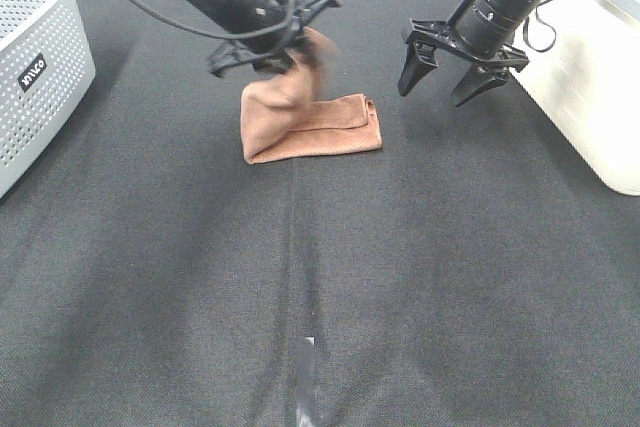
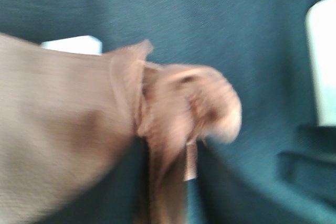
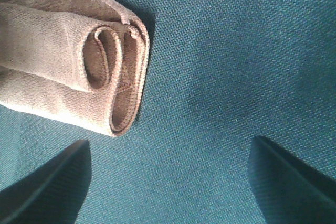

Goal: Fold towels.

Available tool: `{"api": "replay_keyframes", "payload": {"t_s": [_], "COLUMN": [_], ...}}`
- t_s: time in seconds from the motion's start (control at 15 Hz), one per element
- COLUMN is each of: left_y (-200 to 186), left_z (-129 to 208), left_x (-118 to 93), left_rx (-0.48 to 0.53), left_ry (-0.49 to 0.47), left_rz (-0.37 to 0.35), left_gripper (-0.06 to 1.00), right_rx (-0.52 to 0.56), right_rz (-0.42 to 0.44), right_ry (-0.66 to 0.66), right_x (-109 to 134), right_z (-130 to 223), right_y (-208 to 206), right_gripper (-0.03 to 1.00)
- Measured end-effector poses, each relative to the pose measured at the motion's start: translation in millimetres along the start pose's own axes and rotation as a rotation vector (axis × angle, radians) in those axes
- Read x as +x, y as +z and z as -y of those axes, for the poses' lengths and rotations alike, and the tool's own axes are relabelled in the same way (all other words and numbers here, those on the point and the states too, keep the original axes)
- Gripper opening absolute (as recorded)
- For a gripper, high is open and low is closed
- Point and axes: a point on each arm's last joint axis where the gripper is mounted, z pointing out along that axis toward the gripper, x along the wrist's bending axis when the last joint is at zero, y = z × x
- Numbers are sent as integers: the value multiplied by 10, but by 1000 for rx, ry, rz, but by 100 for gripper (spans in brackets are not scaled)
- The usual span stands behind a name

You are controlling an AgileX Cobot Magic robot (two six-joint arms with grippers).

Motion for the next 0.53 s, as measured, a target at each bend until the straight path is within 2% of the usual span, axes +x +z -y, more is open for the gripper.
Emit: {"api": "replay_keyframes", "payload": {"t_s": [0.07,0.13,0.33,0.47,0.53], "left_y": [20,31,44,-93,-229], "left_z": [14,28,71,-44,-176], "left_x": [-50,-120,-219,-226,-204], "left_rx": [-22,-45,-50,-103,-153], "left_ry": [-8,-29,-75,37,95], "left_rz": [23,58,112,92,73], "left_gripper": [54,61,64,64,64], "right_rx": [0,1,3,-6,-8], "right_rz": [0,0,-4,-78,-142], "right_ry": [0,0,1,28,40], "right_x": [0,0,4,70,128], "right_z": [0,1,3,-6,-10], "right_y": [0,0,0,-4,-11], "right_gripper": [77,77,77,77,77]}}
